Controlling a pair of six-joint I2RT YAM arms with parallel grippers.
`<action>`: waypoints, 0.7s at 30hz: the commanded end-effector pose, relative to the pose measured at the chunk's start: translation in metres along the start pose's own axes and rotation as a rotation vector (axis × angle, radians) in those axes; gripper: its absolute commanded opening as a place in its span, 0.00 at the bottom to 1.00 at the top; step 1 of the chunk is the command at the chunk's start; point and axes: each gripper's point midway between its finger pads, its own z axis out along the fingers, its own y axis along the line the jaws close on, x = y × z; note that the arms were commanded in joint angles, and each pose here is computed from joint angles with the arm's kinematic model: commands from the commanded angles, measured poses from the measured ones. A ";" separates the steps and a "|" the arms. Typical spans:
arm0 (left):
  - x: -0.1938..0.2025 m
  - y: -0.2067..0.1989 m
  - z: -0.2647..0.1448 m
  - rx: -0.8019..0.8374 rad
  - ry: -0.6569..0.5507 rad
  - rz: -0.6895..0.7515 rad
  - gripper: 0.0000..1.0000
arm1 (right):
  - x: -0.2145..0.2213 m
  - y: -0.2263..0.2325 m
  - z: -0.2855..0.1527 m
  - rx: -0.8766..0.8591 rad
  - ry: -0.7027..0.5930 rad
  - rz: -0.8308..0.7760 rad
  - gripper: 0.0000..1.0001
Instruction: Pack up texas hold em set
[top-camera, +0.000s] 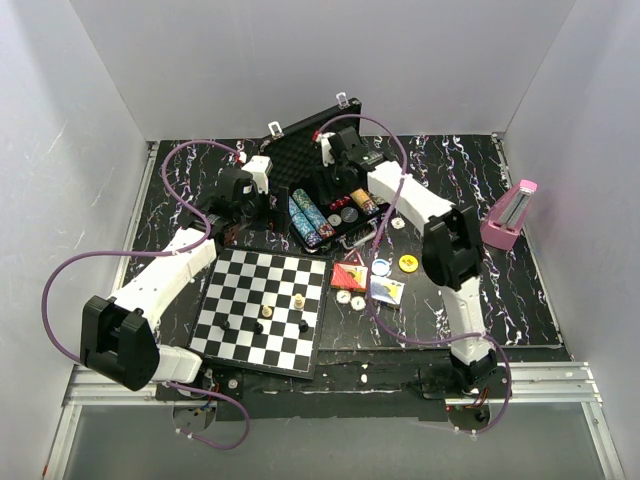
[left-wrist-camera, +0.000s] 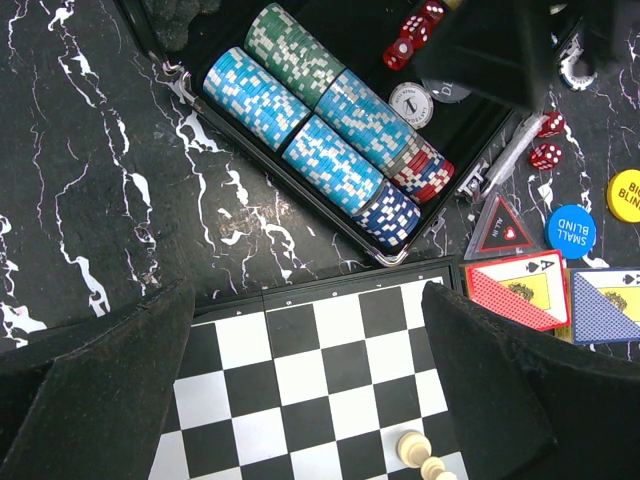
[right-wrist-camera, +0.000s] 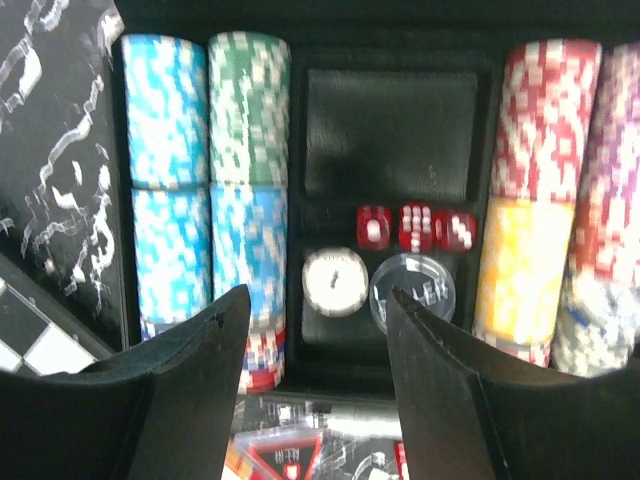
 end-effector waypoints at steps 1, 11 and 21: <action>-0.015 0.002 -0.009 -0.011 -0.040 0.005 0.98 | -0.015 -0.010 -0.055 0.068 -0.136 0.087 0.63; -0.013 0.002 -0.008 -0.013 -0.042 0.004 0.98 | 0.078 -0.063 -0.120 0.337 -0.058 0.366 0.64; -0.013 -0.001 -0.009 0.005 -0.041 -0.003 0.98 | 0.125 -0.060 -0.086 0.367 -0.004 0.646 0.52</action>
